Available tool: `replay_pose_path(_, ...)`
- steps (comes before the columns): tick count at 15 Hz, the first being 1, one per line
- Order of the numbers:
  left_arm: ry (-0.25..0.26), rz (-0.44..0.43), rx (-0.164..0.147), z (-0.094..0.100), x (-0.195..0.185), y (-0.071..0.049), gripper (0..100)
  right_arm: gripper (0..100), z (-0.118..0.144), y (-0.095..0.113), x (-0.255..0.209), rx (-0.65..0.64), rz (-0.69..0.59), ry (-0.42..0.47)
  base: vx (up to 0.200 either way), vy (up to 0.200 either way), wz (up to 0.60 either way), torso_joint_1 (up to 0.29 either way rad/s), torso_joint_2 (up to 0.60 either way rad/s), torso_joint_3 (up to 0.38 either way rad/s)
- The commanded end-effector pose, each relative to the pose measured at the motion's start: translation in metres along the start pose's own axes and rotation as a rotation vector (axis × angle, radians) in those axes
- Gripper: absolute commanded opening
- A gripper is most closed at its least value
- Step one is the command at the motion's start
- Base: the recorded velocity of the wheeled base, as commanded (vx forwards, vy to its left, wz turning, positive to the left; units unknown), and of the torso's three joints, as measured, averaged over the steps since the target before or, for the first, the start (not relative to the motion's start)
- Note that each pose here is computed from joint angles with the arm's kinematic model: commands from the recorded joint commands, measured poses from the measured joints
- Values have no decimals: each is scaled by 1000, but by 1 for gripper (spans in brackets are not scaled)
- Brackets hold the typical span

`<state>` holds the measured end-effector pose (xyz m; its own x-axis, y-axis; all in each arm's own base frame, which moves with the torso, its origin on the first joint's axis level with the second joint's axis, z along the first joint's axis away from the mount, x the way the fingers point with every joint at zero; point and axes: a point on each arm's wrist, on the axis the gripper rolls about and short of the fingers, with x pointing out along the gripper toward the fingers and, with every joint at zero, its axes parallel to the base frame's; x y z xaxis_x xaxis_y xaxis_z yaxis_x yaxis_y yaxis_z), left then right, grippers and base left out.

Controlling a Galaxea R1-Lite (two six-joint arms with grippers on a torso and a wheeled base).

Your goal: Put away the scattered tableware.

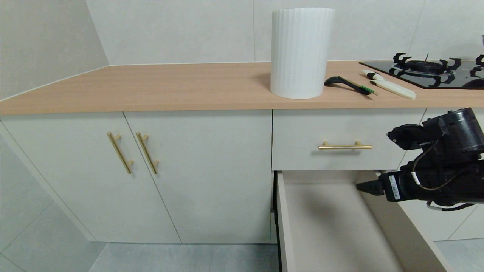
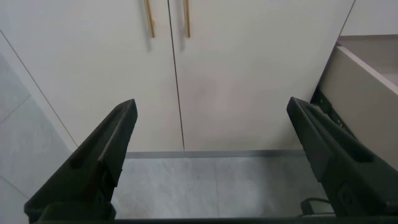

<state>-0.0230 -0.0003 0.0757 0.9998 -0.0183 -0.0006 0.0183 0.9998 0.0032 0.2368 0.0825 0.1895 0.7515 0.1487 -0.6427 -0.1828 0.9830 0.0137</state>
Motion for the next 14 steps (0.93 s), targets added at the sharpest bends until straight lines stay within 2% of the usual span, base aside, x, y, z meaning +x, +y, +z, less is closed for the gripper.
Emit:
replay_pose_path(1, 1, 0, 0, 0, 0, 0, 100, 100, -4, -2, -10, 1, 2, -45, 0, 0, 0, 0, 0, 0)
replay_pose_path(6, 1, 0, 0, 0, 0, 0, 100, 100, -5, -2, -10, 3, 6, -81, 0, 0, 0, 5, -40, -32)
replay_pose_path(9, 1, 0, 0, 0, 0, 0, 100, 100, -6, -2, -8, 0, 5, -74, 0, 0, 0, 84, -245, -271)
replay_pose_path(14, 1, 1, 0, 0, 0, 0, 100, 100, -7, -2, -6, -1, 4, -66, 0, 0, 0, 141, -498, -299)
